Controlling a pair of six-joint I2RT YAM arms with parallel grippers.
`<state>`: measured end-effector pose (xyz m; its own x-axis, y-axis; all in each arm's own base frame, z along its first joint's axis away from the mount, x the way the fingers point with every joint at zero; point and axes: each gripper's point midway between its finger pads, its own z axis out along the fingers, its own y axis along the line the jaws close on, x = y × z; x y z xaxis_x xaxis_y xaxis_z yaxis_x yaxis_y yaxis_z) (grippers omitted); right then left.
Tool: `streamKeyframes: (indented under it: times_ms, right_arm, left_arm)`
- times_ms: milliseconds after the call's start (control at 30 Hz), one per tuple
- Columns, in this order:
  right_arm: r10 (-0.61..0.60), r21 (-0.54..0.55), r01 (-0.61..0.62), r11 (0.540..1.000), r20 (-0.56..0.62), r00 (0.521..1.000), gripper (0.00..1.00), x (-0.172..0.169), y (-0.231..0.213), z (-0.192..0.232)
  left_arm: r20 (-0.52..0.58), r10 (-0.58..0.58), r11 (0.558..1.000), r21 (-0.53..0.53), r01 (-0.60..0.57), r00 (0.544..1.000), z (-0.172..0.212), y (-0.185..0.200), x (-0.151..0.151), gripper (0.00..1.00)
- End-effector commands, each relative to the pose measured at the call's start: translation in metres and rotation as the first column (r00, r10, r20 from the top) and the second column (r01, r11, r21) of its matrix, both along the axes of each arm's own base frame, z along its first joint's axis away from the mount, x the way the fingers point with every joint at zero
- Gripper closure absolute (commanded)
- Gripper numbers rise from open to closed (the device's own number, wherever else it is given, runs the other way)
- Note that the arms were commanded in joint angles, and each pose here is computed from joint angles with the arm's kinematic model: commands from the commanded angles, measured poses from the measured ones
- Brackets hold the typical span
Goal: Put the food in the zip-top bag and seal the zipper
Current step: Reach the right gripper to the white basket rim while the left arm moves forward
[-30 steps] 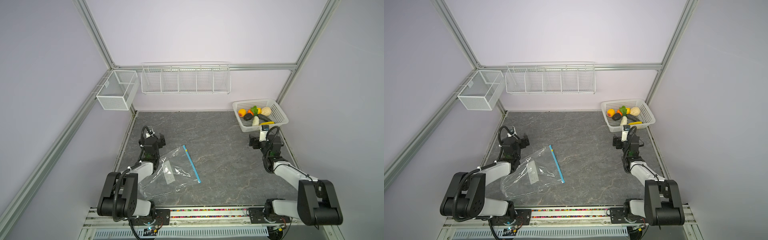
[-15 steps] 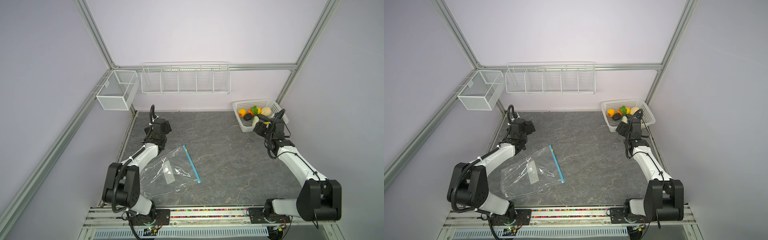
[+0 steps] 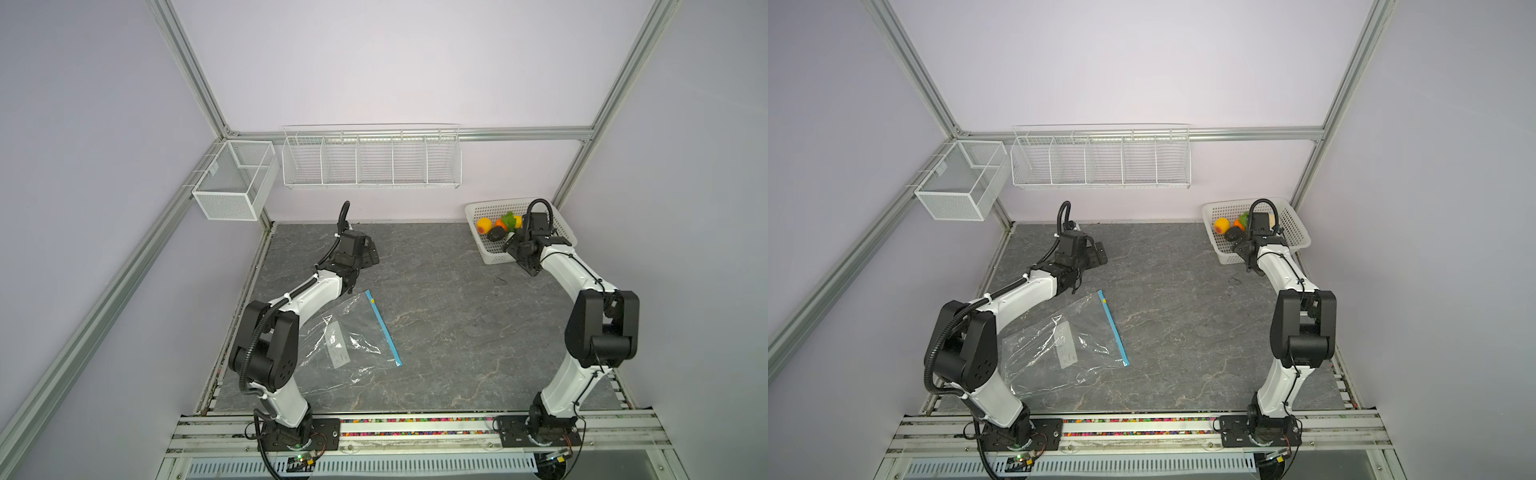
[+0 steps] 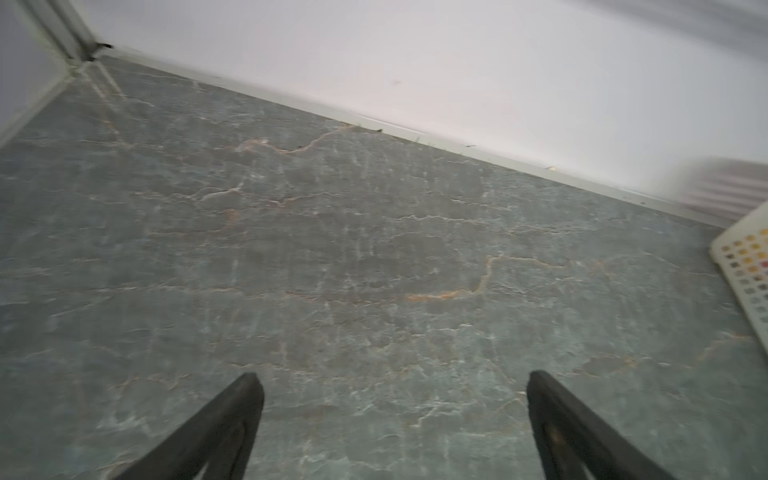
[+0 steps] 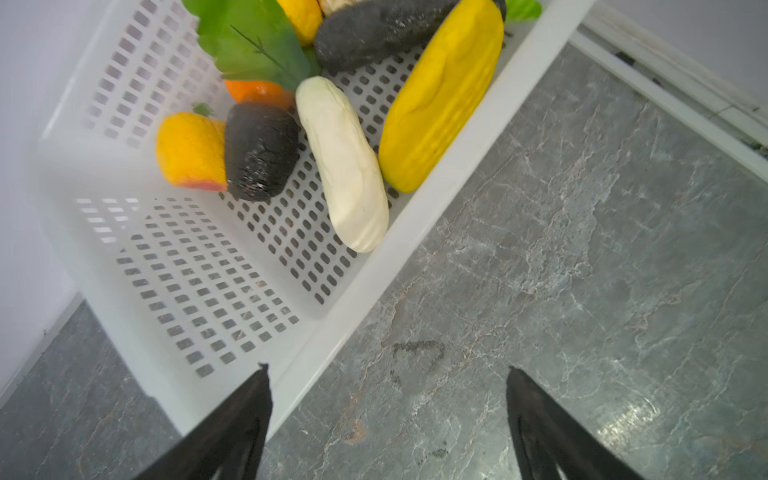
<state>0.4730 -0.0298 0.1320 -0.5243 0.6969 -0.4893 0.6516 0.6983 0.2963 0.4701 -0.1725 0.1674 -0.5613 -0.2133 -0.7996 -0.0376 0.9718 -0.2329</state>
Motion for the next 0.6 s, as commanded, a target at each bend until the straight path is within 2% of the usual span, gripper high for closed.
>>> streamKeyframes:
  times_ms: [0, 167, 567]
  right_arm:
    - [-0.044, 0.069, 0.046, 0.997, -0.023, 0.999, 0.11, 0.005, 0.0, -0.01]
    - [-0.034, 0.09, 0.038, 0.995, -0.042, 0.999, 0.11, 0.017, 0.003, -0.023]
    - [-0.016, 0.099, 0.026, 0.995, -0.105, 0.994, 0.11, 0.026, 0.007, -0.043]
  left_arm:
    - [-0.06, -0.065, 0.995, -0.085, 0.059, 0.996, -0.016, -0.029, -0.004, 0.01]
    - [-0.101, -0.1, 0.989, -0.117, 0.088, 0.99, -0.03, -0.046, -0.003, 0.01]
    - [-0.11, -0.12, 0.982, -0.16, 0.102, 0.987, -0.035, -0.062, 0.004, 0.01]
